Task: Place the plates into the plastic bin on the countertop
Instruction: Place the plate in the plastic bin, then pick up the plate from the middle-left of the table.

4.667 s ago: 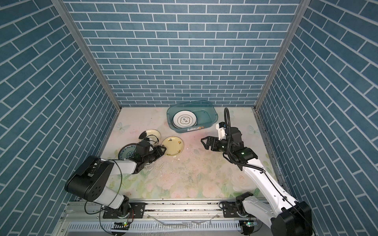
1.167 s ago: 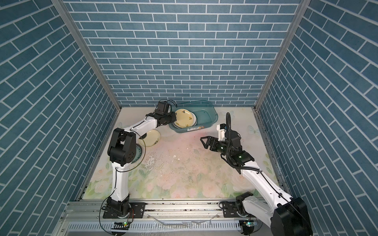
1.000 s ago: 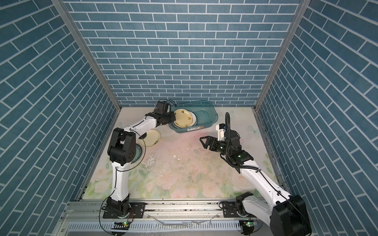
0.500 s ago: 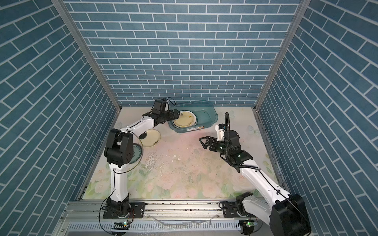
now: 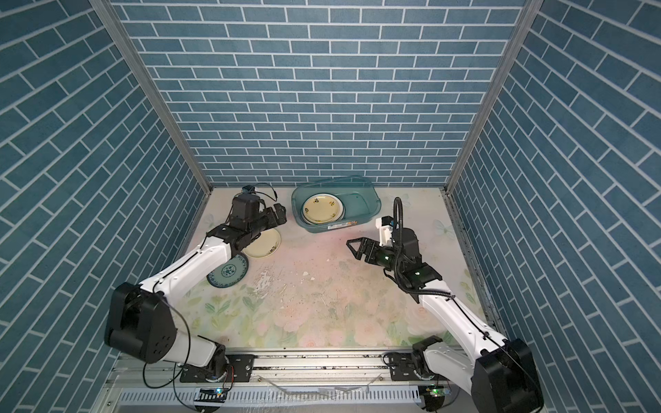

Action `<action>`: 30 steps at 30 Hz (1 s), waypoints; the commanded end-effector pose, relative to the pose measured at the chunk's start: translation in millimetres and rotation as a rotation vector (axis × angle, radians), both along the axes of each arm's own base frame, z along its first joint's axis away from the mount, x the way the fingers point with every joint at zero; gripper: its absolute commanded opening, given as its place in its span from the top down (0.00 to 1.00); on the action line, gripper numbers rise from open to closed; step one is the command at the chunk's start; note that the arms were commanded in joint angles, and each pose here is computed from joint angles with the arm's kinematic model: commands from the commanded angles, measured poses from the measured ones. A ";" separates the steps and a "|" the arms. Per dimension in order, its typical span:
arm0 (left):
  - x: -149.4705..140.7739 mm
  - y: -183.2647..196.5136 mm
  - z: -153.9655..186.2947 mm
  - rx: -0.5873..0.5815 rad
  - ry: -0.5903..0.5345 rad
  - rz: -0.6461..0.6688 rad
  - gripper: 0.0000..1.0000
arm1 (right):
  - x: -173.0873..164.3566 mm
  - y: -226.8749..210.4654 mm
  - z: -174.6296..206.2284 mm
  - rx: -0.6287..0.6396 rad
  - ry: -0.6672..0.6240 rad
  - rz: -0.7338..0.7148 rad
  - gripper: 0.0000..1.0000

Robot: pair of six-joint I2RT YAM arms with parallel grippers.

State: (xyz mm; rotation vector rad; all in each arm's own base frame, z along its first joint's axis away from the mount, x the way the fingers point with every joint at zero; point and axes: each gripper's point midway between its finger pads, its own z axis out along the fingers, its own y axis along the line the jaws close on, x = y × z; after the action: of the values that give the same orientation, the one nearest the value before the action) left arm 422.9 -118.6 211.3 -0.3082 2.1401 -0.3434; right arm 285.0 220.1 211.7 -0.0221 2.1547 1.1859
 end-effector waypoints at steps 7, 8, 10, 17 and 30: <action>-80.0 132.0 -50.4 -0.004 0.170 0.336 0.00 | -3.8 11.6 2.8 0.057 0.017 0.060 0.10; -88.6 141.7 -53.9 0.011 0.182 0.371 0.00 | -4.0 12.8 4.1 0.059 0.015 0.066 0.09; -105.1 160.0 -64.3 0.035 0.222 0.442 0.00 | -4.2 14.2 5.6 0.062 0.018 0.075 0.09; -146.4 224.6 -102.7 0.060 0.428 0.703 0.00 | -4.0 18.8 8.8 0.064 0.032 0.103 0.10; -161.5 204.7 -162.0 -0.241 0.424 0.609 0.13 | -3.1 28.8 29.0 0.114 0.036 0.152 0.11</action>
State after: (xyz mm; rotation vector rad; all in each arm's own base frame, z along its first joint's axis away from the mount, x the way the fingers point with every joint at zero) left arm 245.8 95.1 43.2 -1.2664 2.3224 -0.0338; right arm 281.8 242.8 222.8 -0.1001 2.1802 1.3450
